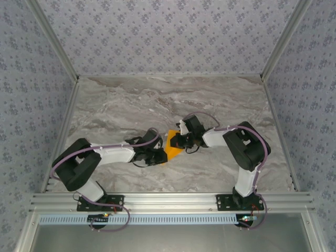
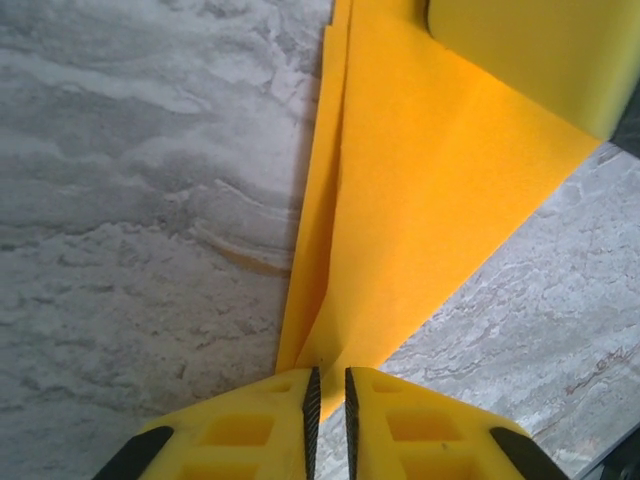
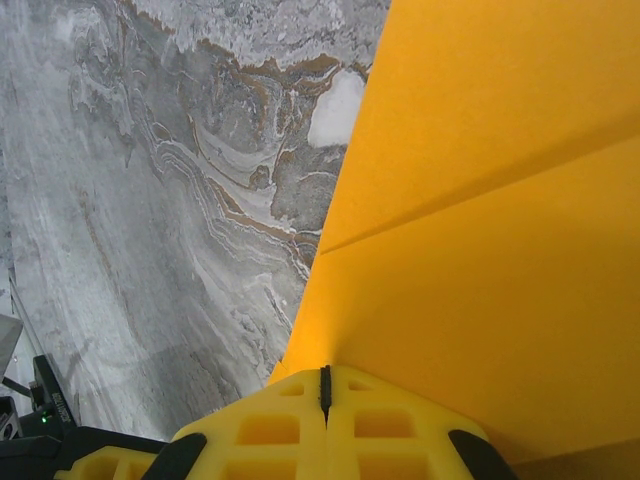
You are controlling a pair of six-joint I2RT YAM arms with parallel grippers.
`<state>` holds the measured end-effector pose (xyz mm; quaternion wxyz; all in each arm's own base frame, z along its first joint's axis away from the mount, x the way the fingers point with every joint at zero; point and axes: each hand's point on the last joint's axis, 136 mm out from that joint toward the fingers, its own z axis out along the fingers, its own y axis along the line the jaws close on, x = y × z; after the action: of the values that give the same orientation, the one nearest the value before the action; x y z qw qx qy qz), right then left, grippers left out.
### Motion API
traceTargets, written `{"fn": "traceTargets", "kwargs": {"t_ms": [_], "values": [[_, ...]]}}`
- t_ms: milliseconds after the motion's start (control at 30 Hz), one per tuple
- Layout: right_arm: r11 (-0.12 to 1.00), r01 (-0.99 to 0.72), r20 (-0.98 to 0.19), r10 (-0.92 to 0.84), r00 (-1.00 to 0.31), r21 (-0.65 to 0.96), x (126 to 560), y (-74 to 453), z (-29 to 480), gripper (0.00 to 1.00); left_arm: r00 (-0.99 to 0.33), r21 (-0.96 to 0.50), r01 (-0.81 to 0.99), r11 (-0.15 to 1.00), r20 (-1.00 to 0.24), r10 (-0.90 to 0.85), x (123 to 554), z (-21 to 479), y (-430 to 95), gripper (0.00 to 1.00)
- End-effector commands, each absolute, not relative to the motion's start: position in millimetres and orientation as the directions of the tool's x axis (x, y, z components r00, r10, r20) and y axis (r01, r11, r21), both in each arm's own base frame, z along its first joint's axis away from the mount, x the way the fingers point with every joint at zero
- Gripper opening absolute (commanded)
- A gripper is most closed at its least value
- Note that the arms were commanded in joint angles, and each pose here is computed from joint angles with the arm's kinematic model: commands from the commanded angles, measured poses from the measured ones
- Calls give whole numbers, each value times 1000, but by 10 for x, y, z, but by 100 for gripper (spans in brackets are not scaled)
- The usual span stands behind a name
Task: Fold a paper plane with a square sheet of paper (pick it up from the middle)
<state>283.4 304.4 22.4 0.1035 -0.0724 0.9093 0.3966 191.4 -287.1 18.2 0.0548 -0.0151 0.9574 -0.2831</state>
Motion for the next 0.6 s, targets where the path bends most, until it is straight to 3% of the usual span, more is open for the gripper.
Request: {"fn": "traceTargets", "kwargs": {"t_ms": [0, 233, 567], "values": [[700, -199, -221, -60, -973, 686, 2735, 3000, 239, 0, -995, -468, -51, 883, -53, -85, 1798, 2, -2639, 14], [675, -257, -244, -116, -963, 692, 2555, 3172, 338, 0, -995, -468, -49, 883, -55, -85, 1797, 3, -2626, 10], [748, -203, -196, -98, -976, 632, 2512, 2999, -36, 0, -990, -542, 18, 840, -129, -63, 1925, 255, -2767, 9]]}}
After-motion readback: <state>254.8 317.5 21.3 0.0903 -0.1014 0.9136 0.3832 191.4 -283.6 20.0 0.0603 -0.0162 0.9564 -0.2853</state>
